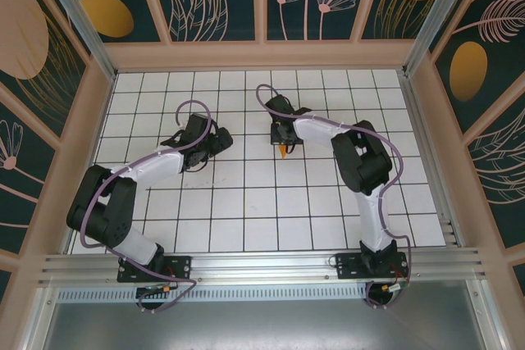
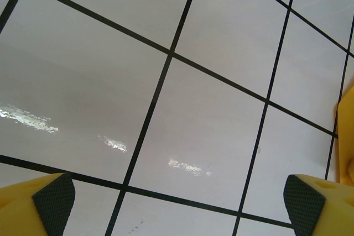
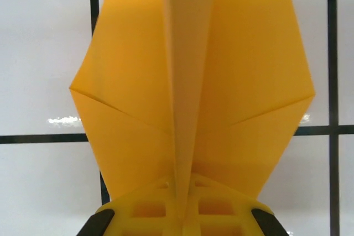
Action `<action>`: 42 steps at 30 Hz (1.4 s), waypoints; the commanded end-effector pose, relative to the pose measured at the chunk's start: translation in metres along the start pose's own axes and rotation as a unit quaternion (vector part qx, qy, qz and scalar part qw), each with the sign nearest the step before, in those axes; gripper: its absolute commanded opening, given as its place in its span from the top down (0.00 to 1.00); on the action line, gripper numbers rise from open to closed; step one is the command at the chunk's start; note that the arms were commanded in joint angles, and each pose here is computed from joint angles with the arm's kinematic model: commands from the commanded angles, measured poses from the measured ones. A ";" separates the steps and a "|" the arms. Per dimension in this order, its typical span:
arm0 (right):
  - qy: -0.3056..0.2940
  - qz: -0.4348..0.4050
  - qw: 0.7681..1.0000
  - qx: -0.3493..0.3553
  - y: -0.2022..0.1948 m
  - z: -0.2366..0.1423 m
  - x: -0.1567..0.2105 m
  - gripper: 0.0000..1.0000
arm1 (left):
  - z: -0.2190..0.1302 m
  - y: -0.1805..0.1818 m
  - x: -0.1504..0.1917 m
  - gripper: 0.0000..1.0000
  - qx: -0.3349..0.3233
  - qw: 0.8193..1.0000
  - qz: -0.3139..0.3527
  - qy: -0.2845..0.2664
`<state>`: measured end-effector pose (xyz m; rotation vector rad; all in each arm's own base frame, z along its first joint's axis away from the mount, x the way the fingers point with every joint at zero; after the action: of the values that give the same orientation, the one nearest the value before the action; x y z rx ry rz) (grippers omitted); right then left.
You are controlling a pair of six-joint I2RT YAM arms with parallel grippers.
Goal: Fold a paper plane with a square sheet of paper (pick it up from the middle)
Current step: Move the paper plane to the top-center of the table, then reset both arms
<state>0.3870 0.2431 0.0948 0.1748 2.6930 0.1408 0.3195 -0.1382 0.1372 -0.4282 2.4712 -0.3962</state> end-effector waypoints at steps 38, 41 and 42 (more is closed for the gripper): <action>-0.281 0.105 0.954 0.007 -0.074 -0.187 -0.076 0.02 | -0.079 -0.008 -0.084 0.02 -0.084 0.970 0.082 -0.213; -0.316 0.128 0.939 0.042 -0.112 -0.197 -0.073 0.01 | -0.095 0.012 -0.086 0.01 -0.114 0.953 0.085 -0.269; -0.326 0.137 0.934 0.052 -0.126 -0.199 -0.072 0.01 | -0.098 0.023 -0.084 0.01 -0.133 0.945 0.082 -0.286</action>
<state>0.3570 0.1249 0.2910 0.4776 2.0835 0.1564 0.3291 -0.0924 0.2447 -0.3553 2.0652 -0.0667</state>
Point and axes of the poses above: each hand's point on the last joint's axis, 136 mm out from that joint toward the fingers, its own z axis out along the fingers, its own y axis along the line the jaws close on, x = y × z, the point moved 8 cm from there along -z, back along the fingers, and after that the axes turned 8 degrees about z, right-handed, at the moved point
